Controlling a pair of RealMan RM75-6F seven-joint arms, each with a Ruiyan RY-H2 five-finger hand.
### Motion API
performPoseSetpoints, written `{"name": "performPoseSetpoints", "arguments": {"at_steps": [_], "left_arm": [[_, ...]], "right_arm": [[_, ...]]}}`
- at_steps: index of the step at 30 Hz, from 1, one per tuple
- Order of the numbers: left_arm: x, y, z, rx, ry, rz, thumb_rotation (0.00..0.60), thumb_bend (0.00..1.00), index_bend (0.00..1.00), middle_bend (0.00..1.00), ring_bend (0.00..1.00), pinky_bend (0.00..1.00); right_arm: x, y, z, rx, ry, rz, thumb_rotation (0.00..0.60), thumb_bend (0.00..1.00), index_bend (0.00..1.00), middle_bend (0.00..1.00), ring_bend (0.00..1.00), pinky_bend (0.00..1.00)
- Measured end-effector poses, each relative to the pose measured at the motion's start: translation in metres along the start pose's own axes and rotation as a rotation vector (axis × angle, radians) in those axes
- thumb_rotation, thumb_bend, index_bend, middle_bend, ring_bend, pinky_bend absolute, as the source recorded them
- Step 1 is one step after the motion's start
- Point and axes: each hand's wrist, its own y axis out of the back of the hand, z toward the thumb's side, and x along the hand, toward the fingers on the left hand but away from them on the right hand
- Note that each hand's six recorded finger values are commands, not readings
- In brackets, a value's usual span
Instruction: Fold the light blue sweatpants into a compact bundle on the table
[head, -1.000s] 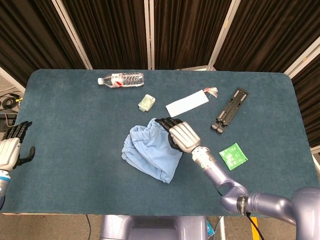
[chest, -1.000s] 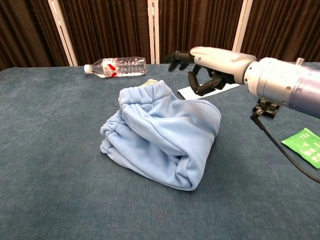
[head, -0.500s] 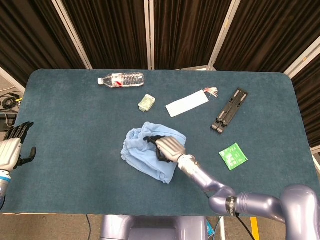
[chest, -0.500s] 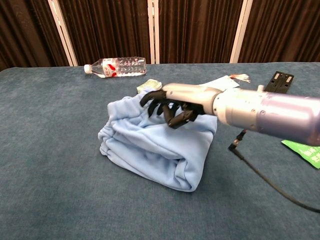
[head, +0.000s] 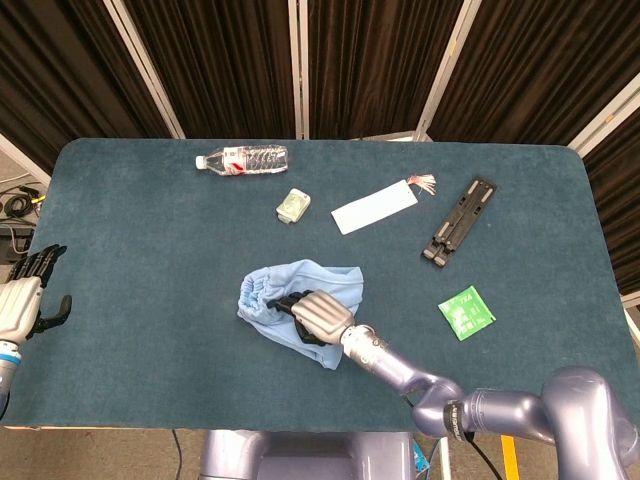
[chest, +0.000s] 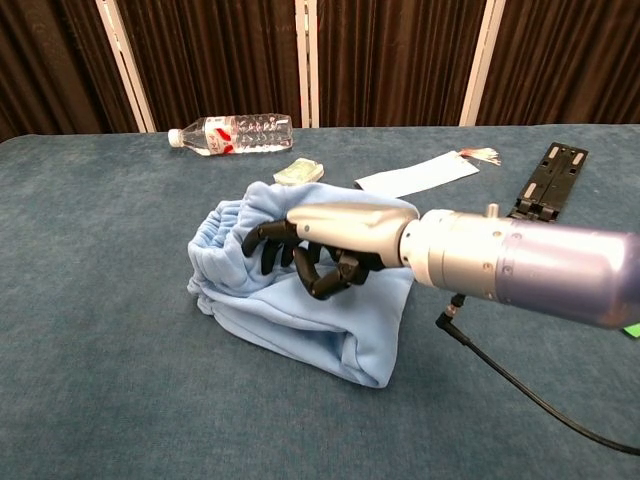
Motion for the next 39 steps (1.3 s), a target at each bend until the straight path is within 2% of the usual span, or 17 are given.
{"name": "performPoseSetpoints", "arguments": {"at_steps": [4, 9, 15, 18, 21, 25, 30, 39], "left_arm": [[0.0, 0.0, 0.0, 0.001, 0.002, -0.001, 0.6, 0.57, 0.0, 0.0, 0.0, 0.0], [0.001, -0.002, 0.0, 0.004, 0.003, -0.005, 0.6, 0.58, 0.0, 0.0, 0.0, 0.0], [0.001, -0.001, -0.001, 0.002, 0.006, -0.005, 0.6, 0.57, 0.0, 0.0, 0.0, 0.0], [0.001, -0.001, -0.002, 0.002, 0.007, -0.005, 0.6, 0.57, 0.0, 0.0, 0.0, 0.0], [0.001, 0.0, -0.003, 0.001, 0.009, -0.004, 0.6, 0.57, 0.0, 0.0, 0.0, 0.0], [0.001, 0.0, -0.004, 0.002, 0.012, 0.001, 0.6, 0.57, 0.0, 0.0, 0.0, 0.0], [0.0, 0.001, -0.004, 0.002, 0.012, 0.008, 0.6, 0.58, 0.0, 0.0, 0.0, 0.0], [-0.009, 0.001, -0.003, 0.014, 0.005, 0.026, 0.6, 0.57, 0.0, 0.0, 0.0, 0.0]], "right_arm": [[-0.002, -0.012, -0.003, 0.075, 0.009, 0.02, 0.6, 0.93, 0.22, 0.26, 0.25, 0.34], [-0.007, -0.023, -0.004, 0.121, 0.011, 0.031, 0.6, 0.93, 0.22, 0.26, 0.25, 0.34], [-0.014, -0.031, 0.0, 0.119, 0.014, 0.028, 0.6, 0.92, 0.21, 0.25, 0.25, 0.34], [-0.014, -0.028, 0.007, 0.104, 0.034, 0.009, 0.6, 0.9, 0.17, 0.21, 0.25, 0.34], [-0.011, -0.021, 0.014, 0.09, 0.061, -0.012, 0.6, 0.84, 0.13, 0.18, 0.25, 0.33], [-0.003, -0.009, 0.022, 0.082, 0.097, -0.041, 0.6, 0.81, 0.1, 0.15, 0.25, 0.33], [0.019, 0.012, 0.024, 0.098, 0.135, -0.081, 0.6, 0.77, 0.08, 0.13, 0.25, 0.33], [0.094, 0.056, -0.01, 0.291, 0.155, -0.174, 0.6, 0.74, 0.08, 0.13, 0.25, 0.3]]}}
